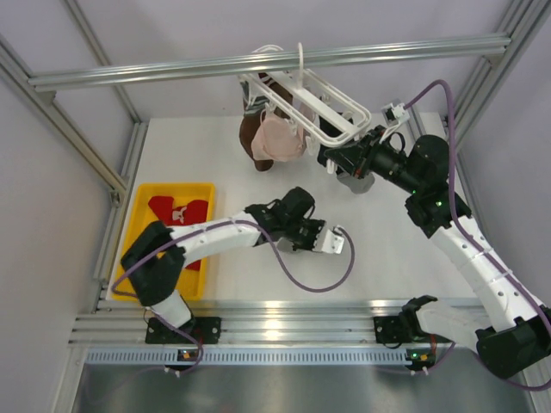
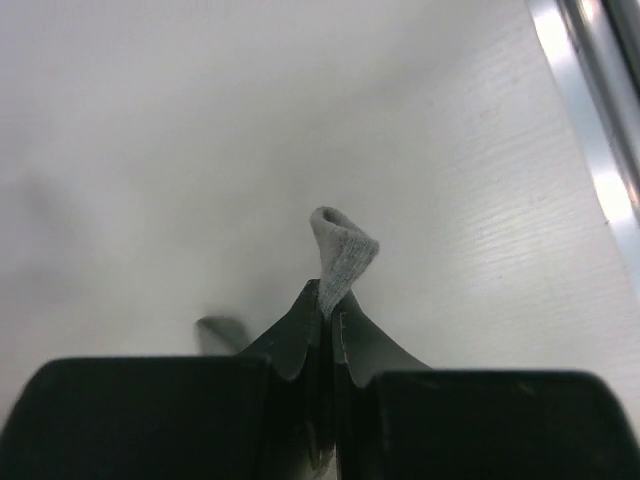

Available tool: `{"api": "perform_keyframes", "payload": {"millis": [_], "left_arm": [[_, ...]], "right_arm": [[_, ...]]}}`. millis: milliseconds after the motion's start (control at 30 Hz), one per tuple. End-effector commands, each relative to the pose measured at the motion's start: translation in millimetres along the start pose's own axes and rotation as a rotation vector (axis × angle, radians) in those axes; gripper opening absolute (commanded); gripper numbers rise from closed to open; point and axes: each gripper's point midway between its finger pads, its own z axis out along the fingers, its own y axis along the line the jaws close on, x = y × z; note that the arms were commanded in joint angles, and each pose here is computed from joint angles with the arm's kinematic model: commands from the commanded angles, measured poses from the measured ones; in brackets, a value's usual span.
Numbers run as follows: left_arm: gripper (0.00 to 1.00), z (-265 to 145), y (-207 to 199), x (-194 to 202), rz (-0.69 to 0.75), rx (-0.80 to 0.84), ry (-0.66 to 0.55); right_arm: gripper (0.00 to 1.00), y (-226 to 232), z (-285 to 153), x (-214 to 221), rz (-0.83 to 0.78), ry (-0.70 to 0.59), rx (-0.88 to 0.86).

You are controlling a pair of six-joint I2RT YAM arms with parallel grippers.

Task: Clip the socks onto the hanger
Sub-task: Pick up the sock at the center of the board.

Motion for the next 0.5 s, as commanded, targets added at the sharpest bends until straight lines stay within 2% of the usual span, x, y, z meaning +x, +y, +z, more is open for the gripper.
{"api": "perform_keyframes", "payload": {"millis": [0,133,233,267,333,400,467], "left_arm": [[0.00,-75.0,31.3,-69.6,-0.122,-0.216,-0.215],[0.00,-124.5,40.9,-89.5,-0.217,-0.349,-0.313],[0.00,-155.5,51.8,-94.7,-0.351,-0.421,-0.402],[0.00,-167.2,57.7,-89.1,-0.449,-0.434,-0.434],[0.00,-182.0,59.3,-96.4,-0.549,-0.402,-0.526],[0.00,-201.0,73.0,-94.5,-0.592,-0.428,-0.591],[0.00,-215.1,76.6,-103.2,-0.621,-0.377,-0.684]], "right_arm": [[0.00,10.1,-5.9,-26.0,-0.051,-0.063,-0.020],[0.00,12.0,-5.2,-27.1,-0.043,-0.072,-0.031],[0.00,16.1,-5.3,-30.3,-0.035,-0.082,-0.048],[0.00,19.7,-6.0,-32.3,-0.041,-0.090,-0.066],[0.00,25.6,-6.5,-32.3,-0.040,-0.088,-0.097],[0.00,29.7,-7.2,-33.0,-0.045,-0.095,-0.121],[0.00,34.3,-7.3,-29.5,-0.052,-0.083,-0.153]]}}
